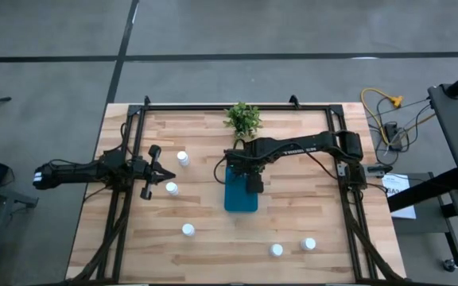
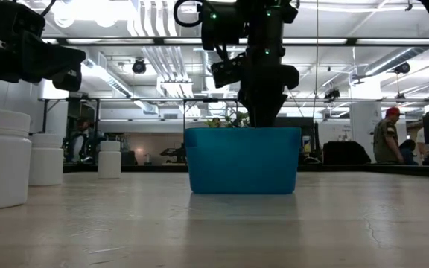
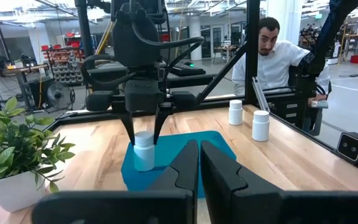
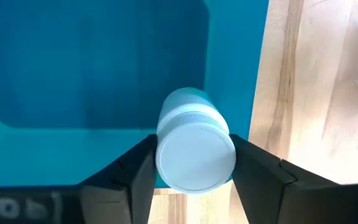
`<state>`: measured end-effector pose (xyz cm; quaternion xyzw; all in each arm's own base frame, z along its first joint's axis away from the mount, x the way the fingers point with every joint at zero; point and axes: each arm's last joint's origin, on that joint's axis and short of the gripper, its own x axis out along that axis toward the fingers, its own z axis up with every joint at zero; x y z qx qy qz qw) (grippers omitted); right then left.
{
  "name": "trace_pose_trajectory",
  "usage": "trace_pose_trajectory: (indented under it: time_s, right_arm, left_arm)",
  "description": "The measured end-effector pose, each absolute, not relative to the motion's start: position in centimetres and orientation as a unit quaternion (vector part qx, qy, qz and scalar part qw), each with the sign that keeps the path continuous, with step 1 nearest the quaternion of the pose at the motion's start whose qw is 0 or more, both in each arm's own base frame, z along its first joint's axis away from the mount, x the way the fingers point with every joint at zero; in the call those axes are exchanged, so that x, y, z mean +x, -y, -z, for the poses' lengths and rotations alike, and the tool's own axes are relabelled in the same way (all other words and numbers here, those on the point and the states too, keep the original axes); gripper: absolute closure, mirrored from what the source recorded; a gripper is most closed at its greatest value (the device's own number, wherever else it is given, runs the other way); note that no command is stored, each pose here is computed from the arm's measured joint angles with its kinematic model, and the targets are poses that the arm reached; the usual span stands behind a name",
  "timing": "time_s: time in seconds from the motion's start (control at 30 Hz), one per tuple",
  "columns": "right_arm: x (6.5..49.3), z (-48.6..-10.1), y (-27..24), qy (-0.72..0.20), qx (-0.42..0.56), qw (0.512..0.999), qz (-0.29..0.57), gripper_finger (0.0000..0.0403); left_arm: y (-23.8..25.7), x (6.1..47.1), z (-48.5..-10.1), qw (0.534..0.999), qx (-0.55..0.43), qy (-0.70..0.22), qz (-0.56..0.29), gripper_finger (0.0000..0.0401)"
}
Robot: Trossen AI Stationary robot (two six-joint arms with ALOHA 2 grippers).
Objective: Pick and place pill bottles into a basket
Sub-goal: Put the white medicine bottle into the blue bin
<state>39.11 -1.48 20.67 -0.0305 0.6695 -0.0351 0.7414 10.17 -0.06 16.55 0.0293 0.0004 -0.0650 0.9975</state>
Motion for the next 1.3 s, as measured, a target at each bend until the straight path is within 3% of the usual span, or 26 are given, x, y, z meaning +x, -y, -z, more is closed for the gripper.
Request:
trace_pose_trajectory:
  time_s: [0.73, 1.3]
  right_arm:
    - [38.5, -20.9, 1.7, -0.687, -0.054, 0.722, 0.054, 0.0204]
    - [36.3, -27.0, 1.6, -0.619, -0.036, 0.781, 0.077, 0.0205]
  left_arm:
    - [0.1, 10.2, -16.5, 0.997, 0.029, 0.000, 0.065, 0.0401]
    - [0.1, 10.2, -16.5, 0.997, 0.029, 0.000, 0.065, 0.0401]
